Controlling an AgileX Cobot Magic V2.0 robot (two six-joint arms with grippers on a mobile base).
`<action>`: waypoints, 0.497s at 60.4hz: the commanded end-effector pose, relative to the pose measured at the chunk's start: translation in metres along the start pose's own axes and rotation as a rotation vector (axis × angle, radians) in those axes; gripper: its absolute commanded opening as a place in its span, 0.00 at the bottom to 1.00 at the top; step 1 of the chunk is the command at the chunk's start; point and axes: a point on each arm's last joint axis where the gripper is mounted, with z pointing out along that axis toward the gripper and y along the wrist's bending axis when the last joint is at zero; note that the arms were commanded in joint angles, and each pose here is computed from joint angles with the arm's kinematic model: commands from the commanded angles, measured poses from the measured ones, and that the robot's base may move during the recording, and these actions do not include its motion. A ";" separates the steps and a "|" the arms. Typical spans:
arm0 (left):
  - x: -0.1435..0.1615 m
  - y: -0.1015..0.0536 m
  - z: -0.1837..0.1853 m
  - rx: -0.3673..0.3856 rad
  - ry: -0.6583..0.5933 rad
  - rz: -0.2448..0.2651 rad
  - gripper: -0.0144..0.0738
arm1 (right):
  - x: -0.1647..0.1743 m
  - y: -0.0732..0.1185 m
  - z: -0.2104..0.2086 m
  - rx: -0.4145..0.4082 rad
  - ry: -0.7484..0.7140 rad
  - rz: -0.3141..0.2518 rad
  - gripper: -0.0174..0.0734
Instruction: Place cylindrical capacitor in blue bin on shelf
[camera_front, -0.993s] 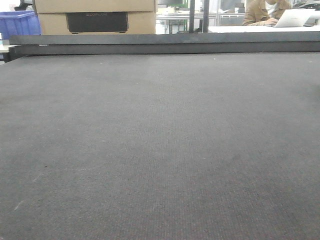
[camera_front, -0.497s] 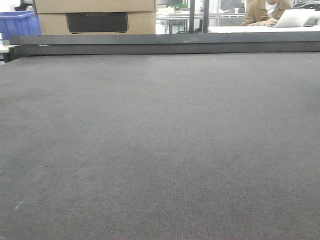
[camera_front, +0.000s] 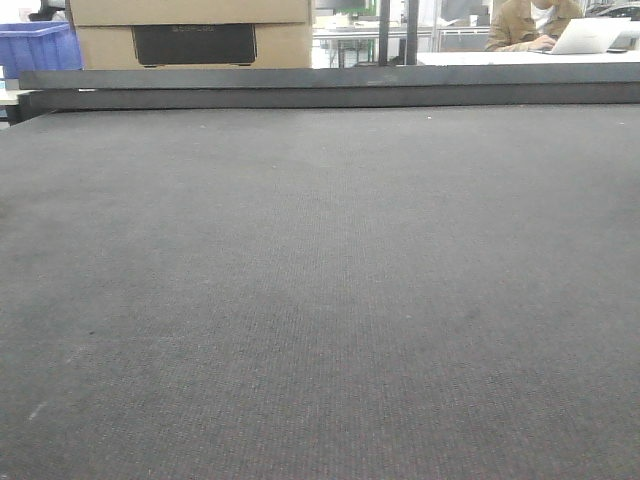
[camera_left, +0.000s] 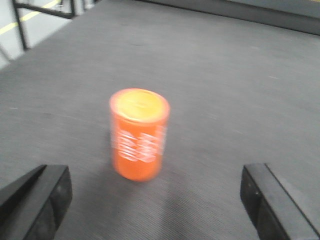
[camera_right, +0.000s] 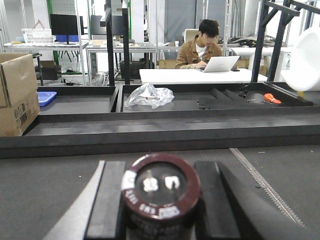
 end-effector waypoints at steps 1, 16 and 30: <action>-0.005 0.004 0.010 -0.008 -0.029 -0.004 0.83 | -0.006 0.000 -0.003 0.000 -0.032 -0.012 0.01; 0.010 0.005 0.039 0.002 0.024 0.021 0.83 | -0.006 0.000 -0.003 0.000 -0.032 -0.012 0.01; 0.023 0.008 0.066 -0.012 0.014 -0.007 0.83 | -0.006 0.000 -0.003 0.000 -0.030 -0.012 0.01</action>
